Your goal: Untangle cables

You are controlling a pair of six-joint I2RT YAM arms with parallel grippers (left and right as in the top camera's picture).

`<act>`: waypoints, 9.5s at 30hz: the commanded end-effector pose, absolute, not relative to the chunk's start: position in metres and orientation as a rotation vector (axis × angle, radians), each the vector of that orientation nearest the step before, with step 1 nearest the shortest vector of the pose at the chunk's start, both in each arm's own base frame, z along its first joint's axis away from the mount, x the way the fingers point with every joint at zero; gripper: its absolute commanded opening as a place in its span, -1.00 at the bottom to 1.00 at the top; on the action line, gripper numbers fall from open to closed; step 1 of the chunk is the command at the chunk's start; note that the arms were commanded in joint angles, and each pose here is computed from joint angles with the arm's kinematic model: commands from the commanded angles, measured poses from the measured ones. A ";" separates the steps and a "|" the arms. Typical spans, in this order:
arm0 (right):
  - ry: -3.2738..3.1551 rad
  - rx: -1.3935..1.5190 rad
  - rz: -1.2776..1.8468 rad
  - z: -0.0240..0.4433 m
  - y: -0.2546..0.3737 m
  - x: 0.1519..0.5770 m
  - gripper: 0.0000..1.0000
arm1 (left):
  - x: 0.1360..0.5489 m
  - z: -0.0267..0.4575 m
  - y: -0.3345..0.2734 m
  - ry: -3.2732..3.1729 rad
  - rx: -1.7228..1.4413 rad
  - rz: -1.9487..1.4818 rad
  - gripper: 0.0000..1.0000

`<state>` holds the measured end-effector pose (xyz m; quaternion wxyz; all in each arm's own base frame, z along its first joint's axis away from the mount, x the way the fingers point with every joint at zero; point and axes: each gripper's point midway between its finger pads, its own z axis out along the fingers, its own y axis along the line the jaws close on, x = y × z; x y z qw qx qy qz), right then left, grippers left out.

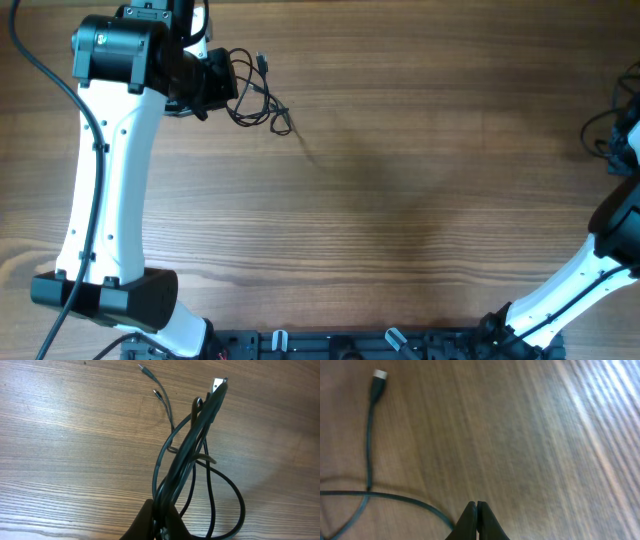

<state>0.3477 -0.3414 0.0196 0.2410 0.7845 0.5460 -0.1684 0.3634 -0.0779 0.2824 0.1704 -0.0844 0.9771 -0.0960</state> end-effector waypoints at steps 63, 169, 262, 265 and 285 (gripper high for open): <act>1.818 -0.285 1.029 0.305 0.115 0.522 -0.92 | 0.466 0.116 -0.271 2.770 0.075 -0.359 -0.92; 1.673 -0.193 -0.048 0.447 0.135 0.408 -0.92 | 0.427 0.215 -0.273 2.418 0.946 -0.826 0.99; 1.060 0.538 -0.248 0.548 -0.050 0.436 -0.92 | 0.380 0.075 -0.396 2.802 -0.252 -0.432 -0.92; 1.088 0.629 -0.218 0.531 -0.078 0.441 -0.92 | 0.400 0.103 -0.295 2.772 -0.332 -0.054 -0.92; 0.927 0.759 -0.586 0.573 -0.261 0.352 -0.92 | 0.421 0.222 -0.076 2.527 -0.788 0.224 -0.92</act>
